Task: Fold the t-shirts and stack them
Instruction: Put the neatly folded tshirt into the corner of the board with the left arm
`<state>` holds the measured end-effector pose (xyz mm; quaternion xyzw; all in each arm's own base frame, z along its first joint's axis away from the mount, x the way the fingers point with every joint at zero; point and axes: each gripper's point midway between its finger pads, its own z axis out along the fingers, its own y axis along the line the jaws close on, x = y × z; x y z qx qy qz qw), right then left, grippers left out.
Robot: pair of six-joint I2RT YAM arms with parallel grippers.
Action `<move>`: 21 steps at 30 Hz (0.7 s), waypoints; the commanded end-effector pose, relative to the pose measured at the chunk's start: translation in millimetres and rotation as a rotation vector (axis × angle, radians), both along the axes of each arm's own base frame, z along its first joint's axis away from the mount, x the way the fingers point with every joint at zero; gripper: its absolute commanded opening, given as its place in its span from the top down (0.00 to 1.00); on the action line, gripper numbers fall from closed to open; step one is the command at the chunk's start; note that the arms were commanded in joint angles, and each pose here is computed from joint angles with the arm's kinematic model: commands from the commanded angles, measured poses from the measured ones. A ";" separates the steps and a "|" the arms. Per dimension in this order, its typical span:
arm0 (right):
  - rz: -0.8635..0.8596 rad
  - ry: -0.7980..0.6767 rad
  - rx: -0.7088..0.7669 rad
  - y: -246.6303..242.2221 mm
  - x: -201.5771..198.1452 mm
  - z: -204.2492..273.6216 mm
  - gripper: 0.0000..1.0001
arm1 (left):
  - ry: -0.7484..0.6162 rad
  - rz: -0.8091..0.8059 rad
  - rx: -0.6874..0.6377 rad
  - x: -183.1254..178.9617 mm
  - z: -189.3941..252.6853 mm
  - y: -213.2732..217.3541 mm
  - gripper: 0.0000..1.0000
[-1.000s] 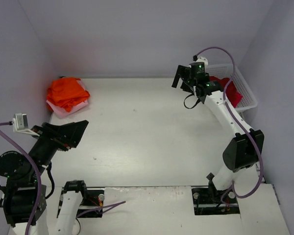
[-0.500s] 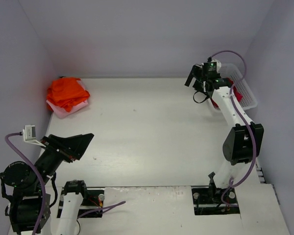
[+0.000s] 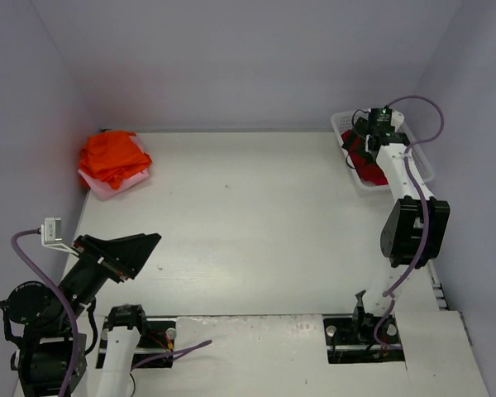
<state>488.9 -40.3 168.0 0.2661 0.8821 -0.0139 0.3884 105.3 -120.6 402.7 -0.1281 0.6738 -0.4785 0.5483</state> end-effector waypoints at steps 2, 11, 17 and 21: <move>-0.058 0.037 -0.070 -37.8 -5.9 -7.8 0.03 | -0.034 -0.031 -0.010 5.6 9.0 -3.4 0.07; -0.120 0.112 -0.039 -87.1 -11.8 -44.2 0.03 | -0.029 -0.021 -0.023 18.3 1.2 -1.1 0.07; -0.099 0.026 0.071 -65.6 -3.9 -24.8 0.00 | -0.021 -0.003 -0.028 26.5 -6.0 1.9 0.07; -0.145 -0.045 -0.012 -66.9 -5.7 14.8 0.00 | -0.019 0.010 -0.040 28.3 -8.1 3.5 0.07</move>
